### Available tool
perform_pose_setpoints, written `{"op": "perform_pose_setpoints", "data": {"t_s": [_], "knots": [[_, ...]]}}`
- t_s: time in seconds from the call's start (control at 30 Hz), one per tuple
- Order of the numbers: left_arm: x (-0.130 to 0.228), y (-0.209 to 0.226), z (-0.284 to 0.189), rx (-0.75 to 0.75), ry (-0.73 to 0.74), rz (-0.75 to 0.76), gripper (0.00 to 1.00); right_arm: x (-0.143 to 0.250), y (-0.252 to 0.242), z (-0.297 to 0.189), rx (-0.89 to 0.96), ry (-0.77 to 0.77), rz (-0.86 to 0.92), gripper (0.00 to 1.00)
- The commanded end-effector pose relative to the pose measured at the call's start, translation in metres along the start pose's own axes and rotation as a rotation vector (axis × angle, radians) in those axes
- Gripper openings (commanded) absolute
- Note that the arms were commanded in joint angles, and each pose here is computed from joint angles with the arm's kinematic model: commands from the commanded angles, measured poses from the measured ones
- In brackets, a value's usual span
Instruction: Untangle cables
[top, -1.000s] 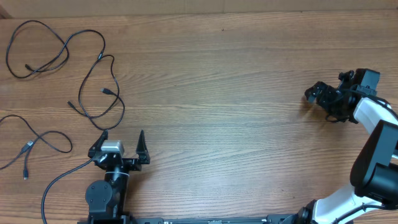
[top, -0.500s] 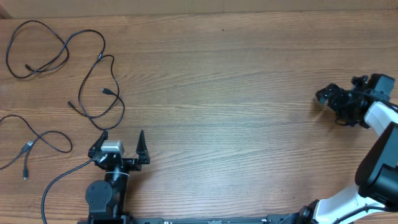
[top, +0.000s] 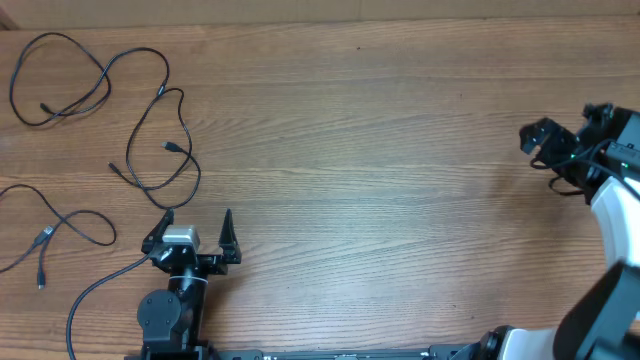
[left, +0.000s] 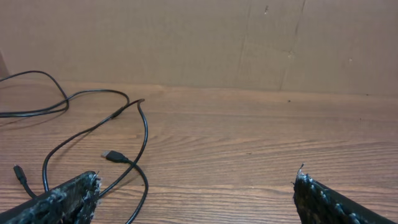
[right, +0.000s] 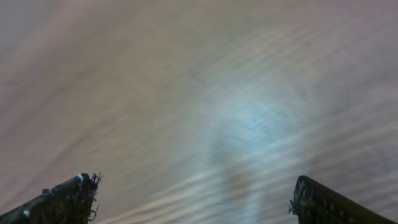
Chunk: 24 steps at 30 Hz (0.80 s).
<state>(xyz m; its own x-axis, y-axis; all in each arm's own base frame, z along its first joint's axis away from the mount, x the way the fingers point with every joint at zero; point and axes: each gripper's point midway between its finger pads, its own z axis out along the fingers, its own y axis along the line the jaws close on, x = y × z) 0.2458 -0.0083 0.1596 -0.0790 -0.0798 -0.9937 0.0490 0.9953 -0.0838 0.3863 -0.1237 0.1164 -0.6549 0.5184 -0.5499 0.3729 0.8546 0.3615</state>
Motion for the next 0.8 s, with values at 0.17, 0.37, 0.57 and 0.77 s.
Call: {"op": "perform_pose_setpoints", "data": {"t_s": [0.17,0.37,0.57,0.77], "knots": [[0.002,0.004,0.000,-0.016,-0.004,-0.015,1.00,-0.021,0.119,-0.092,-0.202,-0.236,-0.239,1.00],[0.002,0.004,0.000,-0.016,-0.004,-0.015,0.99,0.011,0.210,-0.167,-0.430,-0.343,-0.428,1.00],[0.002,0.004,0.000,-0.016,-0.004,-0.015,1.00,0.031,0.232,-0.230,-0.558,-0.454,-0.493,1.00],[0.002,0.004,0.000,-0.016,-0.004,-0.015,1.00,0.052,0.216,-0.254,-0.591,-0.536,-0.497,1.00]]}}
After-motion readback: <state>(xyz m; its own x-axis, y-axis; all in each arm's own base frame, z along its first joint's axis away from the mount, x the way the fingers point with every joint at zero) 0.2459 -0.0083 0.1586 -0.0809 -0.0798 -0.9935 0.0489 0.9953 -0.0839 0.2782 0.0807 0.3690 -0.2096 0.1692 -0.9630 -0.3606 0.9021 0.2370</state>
